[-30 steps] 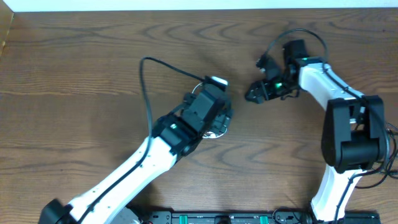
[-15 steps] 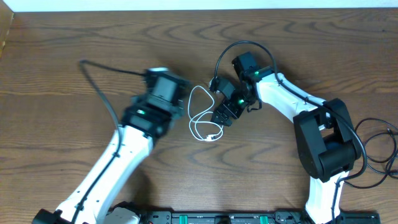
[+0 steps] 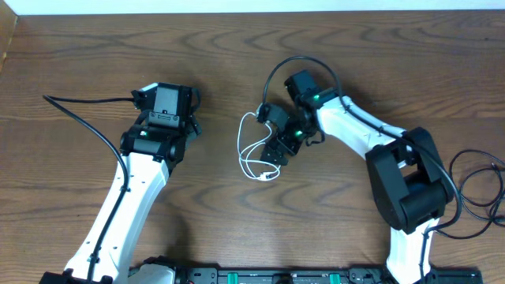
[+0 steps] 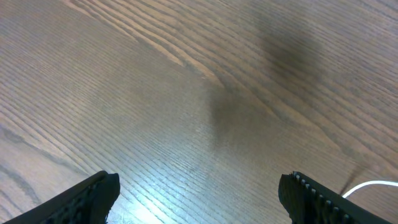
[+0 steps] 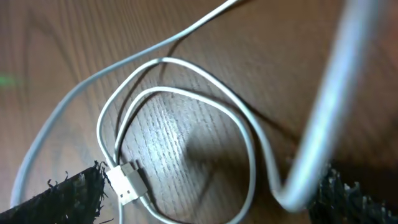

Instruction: Untangle cables

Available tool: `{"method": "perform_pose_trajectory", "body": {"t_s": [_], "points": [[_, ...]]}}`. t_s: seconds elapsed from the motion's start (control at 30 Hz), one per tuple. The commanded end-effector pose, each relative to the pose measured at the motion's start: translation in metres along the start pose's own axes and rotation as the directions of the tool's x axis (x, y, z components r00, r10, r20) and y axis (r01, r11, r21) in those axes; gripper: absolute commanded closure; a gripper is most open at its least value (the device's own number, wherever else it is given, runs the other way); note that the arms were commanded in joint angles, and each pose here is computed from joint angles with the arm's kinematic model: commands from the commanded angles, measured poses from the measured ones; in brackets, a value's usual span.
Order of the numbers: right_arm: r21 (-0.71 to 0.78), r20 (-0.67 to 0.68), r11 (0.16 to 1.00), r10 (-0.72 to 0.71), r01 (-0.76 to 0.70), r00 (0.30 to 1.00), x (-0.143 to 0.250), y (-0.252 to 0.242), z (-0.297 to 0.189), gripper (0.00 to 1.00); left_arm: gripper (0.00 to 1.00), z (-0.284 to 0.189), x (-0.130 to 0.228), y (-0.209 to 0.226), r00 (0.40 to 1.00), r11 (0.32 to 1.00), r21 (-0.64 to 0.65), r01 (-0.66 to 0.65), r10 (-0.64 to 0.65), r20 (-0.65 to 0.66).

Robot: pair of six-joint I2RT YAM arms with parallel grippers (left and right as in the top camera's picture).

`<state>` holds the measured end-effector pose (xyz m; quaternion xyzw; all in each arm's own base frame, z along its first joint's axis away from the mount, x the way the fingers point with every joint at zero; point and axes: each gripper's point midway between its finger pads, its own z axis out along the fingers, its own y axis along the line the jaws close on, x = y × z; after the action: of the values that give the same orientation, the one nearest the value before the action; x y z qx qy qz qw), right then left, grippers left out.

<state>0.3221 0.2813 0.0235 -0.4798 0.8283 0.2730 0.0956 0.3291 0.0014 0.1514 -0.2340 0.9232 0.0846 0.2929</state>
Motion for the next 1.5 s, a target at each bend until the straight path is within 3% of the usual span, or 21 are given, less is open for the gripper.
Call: {"method": "perform_pose_trajectory", "body": {"t_s": [0.0, 0.33, 0.57, 0.7, 0.87, 1.2, 1.47], "points": [[0.056, -0.078, 0.997, -0.041, 0.045, 0.996, 0.009, 0.003, 0.01, 0.01, 0.14, 0.002, 0.003, 0.003, 1.0, 1.0, -0.012, 0.018, -0.018, -0.009], [0.195, -0.206, 0.973, -0.083, 0.124, 0.975, 0.016, 0.007, 0.027, 0.16, 0.13, 0.002, 0.003, 0.003, 1.0, 1.0, -0.012, 0.018, -0.018, -0.008], [0.218, -0.237, 0.969, -0.065, 0.119, 0.969, 0.024, -0.001, 0.045, 0.53, 0.13, 0.002, 0.003, 0.003, 1.0, 1.0, -0.012, 0.018, -0.018, -0.008], [0.234, -0.246, 0.969, -0.016, 0.076, 0.969, 0.032, -0.012, 0.056, 0.84, 0.13, 0.002, 0.003, 0.003, 1.0, 1.0, -0.012, 0.018, -0.018, -0.008], [0.313, -0.256, 0.949, 0.04, 0.043, 0.966, 0.037, -0.028, 0.049, 0.99, 0.13, 0.002, 0.003, 0.003, 1.0, 1.0, -0.012, 0.018, -0.018, -0.008], [0.526, -0.2, 0.839, 0.281, -0.139, 0.939, 0.064, -0.093, 0.009, 0.99, 0.13, 0.002, 0.003, 0.003, 1.0, 1.0, -0.012, 0.018, -0.018, -0.008], [0.613, -0.083, 0.712, 0.488, -0.341, 0.869, 0.114, -0.162, -0.046, 0.99, 0.13, 0.002, 0.003, 0.003, 1.0, 1.0, -0.012, 0.018, -0.018, -0.008]]}}
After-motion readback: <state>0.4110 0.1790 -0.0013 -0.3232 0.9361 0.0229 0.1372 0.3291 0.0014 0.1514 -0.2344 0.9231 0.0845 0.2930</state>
